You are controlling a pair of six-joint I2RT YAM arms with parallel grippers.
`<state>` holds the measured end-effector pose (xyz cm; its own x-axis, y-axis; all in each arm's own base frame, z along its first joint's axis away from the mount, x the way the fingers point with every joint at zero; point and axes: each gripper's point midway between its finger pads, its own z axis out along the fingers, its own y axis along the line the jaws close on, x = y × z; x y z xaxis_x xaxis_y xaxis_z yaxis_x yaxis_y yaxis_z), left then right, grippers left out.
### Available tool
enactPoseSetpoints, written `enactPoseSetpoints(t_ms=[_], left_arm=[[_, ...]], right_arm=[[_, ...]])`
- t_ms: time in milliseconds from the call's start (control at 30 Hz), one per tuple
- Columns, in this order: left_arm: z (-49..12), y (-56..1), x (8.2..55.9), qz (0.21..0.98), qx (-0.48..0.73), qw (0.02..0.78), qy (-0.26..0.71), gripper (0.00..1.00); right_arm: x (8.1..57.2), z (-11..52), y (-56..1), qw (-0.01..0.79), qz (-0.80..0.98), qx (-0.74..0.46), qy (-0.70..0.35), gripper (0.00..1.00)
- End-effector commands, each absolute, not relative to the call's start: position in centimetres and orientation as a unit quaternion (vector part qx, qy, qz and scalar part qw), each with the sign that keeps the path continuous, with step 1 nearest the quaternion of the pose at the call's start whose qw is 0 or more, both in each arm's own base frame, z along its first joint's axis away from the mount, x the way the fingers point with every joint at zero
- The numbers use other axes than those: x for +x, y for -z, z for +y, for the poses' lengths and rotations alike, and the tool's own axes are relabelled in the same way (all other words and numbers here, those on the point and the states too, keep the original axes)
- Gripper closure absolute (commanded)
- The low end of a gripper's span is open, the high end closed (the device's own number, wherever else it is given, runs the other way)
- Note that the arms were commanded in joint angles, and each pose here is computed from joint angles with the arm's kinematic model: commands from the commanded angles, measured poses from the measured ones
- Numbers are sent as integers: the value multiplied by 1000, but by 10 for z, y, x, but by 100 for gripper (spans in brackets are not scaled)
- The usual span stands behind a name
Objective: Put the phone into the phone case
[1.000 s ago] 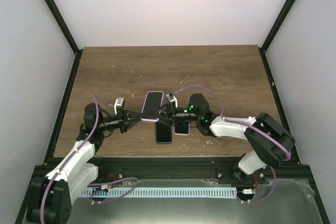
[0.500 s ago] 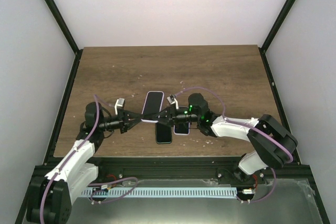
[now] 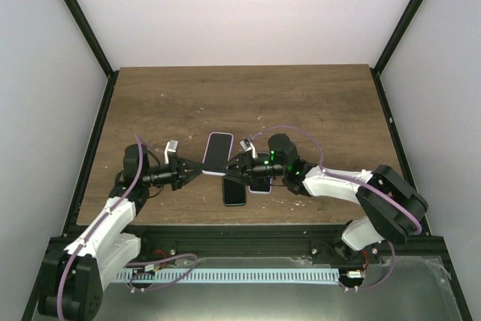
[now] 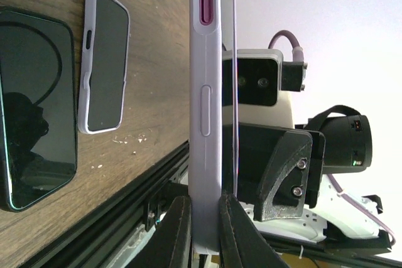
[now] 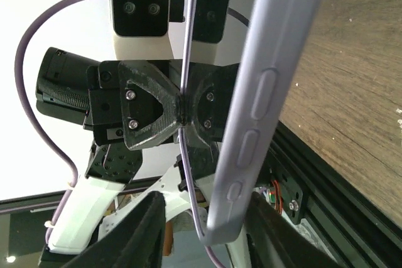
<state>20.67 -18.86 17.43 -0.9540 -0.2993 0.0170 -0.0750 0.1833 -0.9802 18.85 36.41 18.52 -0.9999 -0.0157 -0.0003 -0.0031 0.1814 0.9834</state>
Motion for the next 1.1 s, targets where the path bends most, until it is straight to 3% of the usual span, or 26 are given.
enactPoseSetpoints(t_ms=[0,100,167,200,400,433,467,1067], left_arm=[[-189,-197,214,756,-90,129,635,100],[-189,-195,214,760,-92,127,631,100],[-187,-192,215,762,-98,129,627,100],[-187,-191,215,763,-100,131,625,100],[-183,-181,221,777,-112,136,605,100],[-181,-177,224,782,-114,137,598,100],[-179,-173,226,787,-117,140,590,100],[-134,-83,271,850,-217,103,469,100]], right_arm=[[188,363,-199,-15,-762,22,647,69],[188,360,-194,-19,-763,20,646,84],[189,358,-190,-22,-768,21,640,86],[189,357,-188,-23,-772,22,635,83],[193,345,-180,-53,-799,20,599,31],[194,342,-178,-59,-803,18,593,13],[194,339,-178,-65,-806,16,588,2],[205,299,-186,-152,-842,19,518,0]])
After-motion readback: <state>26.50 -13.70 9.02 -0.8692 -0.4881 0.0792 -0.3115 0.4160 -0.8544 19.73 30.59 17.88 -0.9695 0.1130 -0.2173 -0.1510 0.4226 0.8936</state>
